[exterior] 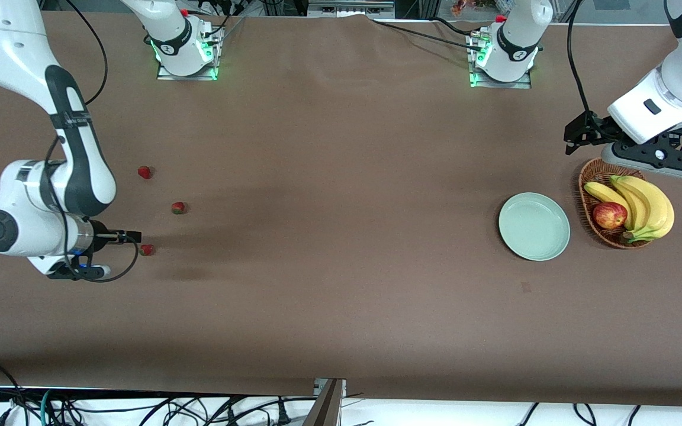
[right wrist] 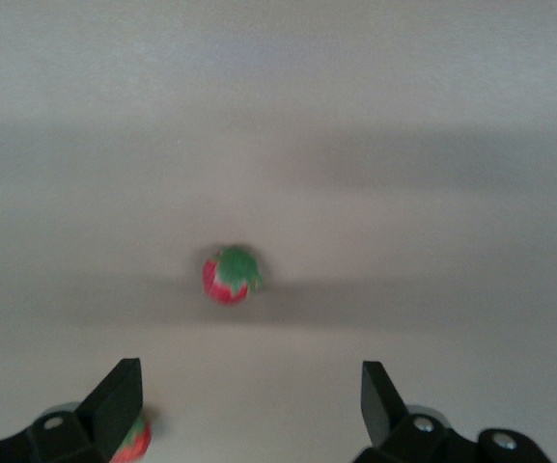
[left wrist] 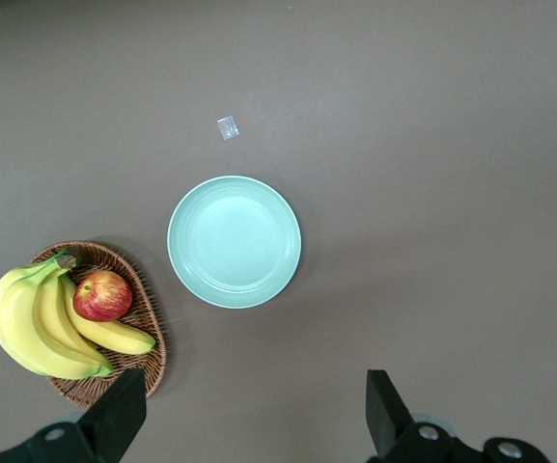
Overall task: Collect all strawberries into plate
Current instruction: 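Grasp the strawberry with the right gripper, then carry the strawberry toward the plate and set it on the table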
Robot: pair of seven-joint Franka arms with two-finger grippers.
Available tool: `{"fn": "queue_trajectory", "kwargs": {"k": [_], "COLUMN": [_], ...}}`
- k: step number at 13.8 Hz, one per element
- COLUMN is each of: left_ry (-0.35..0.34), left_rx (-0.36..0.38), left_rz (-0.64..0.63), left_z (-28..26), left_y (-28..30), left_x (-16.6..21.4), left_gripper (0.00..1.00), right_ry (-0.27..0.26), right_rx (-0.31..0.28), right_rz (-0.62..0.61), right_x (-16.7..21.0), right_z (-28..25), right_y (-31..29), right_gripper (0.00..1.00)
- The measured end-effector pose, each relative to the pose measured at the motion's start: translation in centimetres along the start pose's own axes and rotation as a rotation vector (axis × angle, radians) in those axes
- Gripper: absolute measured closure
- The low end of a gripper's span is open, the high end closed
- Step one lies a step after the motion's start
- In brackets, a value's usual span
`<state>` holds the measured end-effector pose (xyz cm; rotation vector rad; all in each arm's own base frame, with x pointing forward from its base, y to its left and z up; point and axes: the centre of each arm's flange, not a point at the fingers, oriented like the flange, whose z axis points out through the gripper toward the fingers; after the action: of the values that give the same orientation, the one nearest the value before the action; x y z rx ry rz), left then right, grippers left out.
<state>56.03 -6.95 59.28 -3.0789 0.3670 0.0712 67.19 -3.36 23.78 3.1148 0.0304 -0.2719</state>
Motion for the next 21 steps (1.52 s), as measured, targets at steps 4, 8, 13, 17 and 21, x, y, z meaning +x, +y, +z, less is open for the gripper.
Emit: {"fn": "queue_trajectory", "kwargs": {"k": [4,8,13,17,21], "left_ry": [0.0,0.0,0.0,0.0,0.0], "left_rx": [0.0,0.0,0.0,0.0,0.0], "left_rz": [0.002,0.002,0.002,0.002,0.002], "left_z": [0.0,0.0,0.0,0.0,0.0], "left_y": [0.1,0.1,0.1,0.1,0.1], "left_x": [0.0,0.0,0.0,0.0,0.0], "left_gripper": [0.0,0.0,0.0,0.0,0.0], "right_ry": [0.059,0.074,0.089,0.092,0.111], "right_rx": [0.0,0.0,0.0,0.001,0.032], "right_rz": [-0.002,-0.005,-0.009,-0.011,-0.066], "right_x": [-0.2,-0.4,-0.2,-0.2,0.8], "right_z": [3.6,5.1,6.1,6.0,2.9], "right_y": [-0.2,-0.5,-0.7,-0.9,-4.8], "right_gripper": [0.0,0.0,0.12,0.58,0.68]}}
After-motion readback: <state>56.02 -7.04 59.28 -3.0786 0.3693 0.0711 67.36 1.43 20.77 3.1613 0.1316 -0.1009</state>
